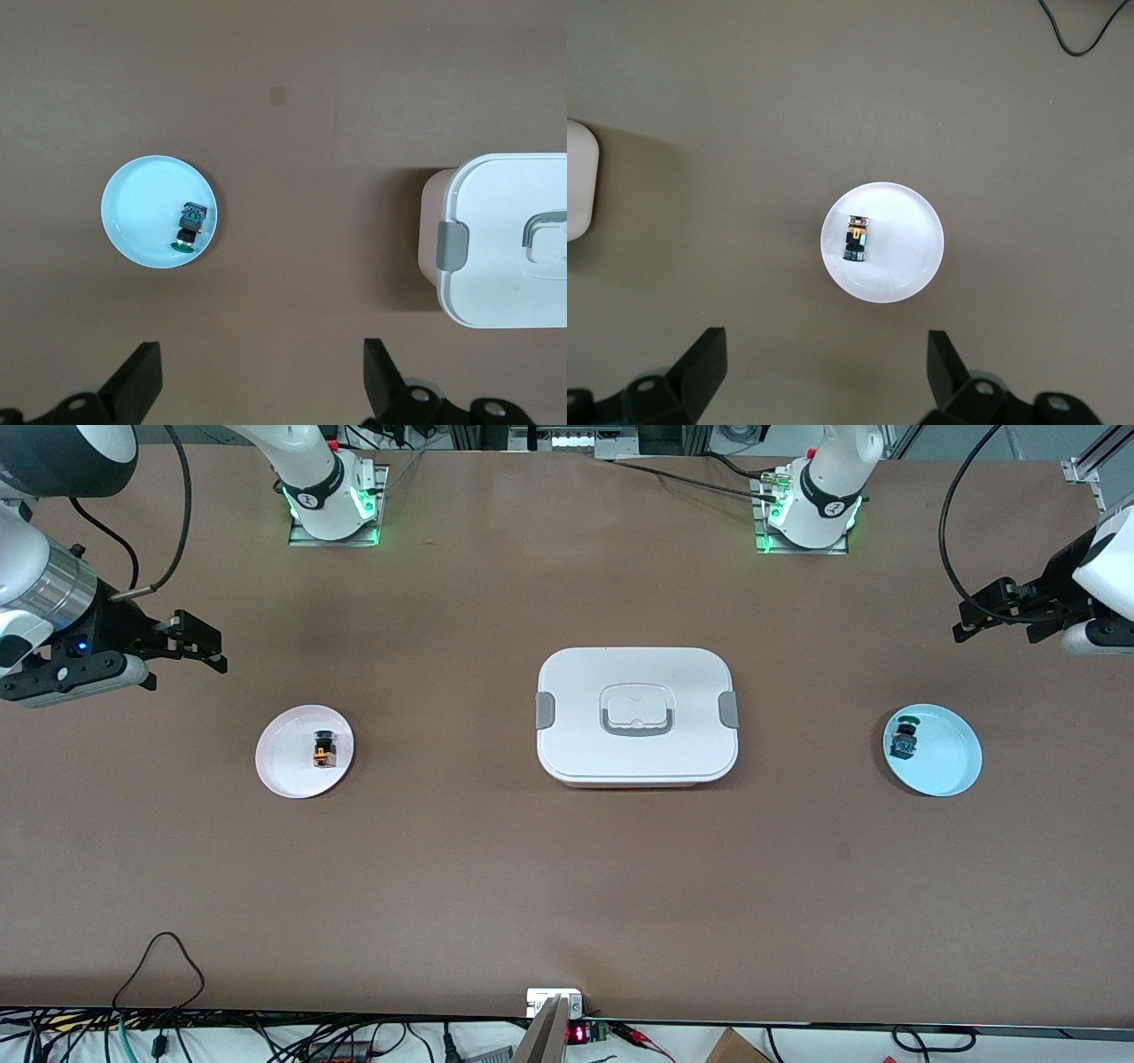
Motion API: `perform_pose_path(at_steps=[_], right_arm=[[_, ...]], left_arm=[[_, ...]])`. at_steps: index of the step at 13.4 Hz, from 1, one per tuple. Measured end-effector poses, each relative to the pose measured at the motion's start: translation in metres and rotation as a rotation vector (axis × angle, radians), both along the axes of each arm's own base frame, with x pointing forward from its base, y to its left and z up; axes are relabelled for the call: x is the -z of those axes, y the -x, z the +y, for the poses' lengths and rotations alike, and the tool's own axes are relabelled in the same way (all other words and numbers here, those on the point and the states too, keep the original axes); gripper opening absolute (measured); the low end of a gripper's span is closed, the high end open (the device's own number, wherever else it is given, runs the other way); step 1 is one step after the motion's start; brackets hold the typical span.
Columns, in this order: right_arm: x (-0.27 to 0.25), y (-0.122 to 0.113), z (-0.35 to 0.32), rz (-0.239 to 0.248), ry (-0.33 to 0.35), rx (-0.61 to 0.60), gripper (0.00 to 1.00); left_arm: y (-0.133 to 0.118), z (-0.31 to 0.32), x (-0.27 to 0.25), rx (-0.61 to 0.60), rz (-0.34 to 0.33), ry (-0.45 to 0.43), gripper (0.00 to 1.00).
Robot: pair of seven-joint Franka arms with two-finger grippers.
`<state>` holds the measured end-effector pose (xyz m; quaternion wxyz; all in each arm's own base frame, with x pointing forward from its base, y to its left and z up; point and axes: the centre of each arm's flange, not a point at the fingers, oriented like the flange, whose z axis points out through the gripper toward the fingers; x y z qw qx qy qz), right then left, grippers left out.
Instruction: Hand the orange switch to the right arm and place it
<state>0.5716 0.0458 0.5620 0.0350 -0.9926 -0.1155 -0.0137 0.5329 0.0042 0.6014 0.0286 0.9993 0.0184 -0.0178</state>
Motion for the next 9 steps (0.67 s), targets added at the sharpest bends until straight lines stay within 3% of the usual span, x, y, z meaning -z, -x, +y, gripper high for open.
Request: perform_pose_path(at_steps=[4, 9], right_arm=[[-0.019, -0.004, -0.009, -0.04, 0.001, 0.013, 1.0], [-0.014, -0.008, -0.028, -0.029, -0.022, 0.057, 1.0]], left_arm=[[0.001, -0.001, -0.002, 0.002, -0.001, -0.001, 1.0], [0.002, -0.008, -0.003, 0.013, 0.002, -0.002, 1.0]])
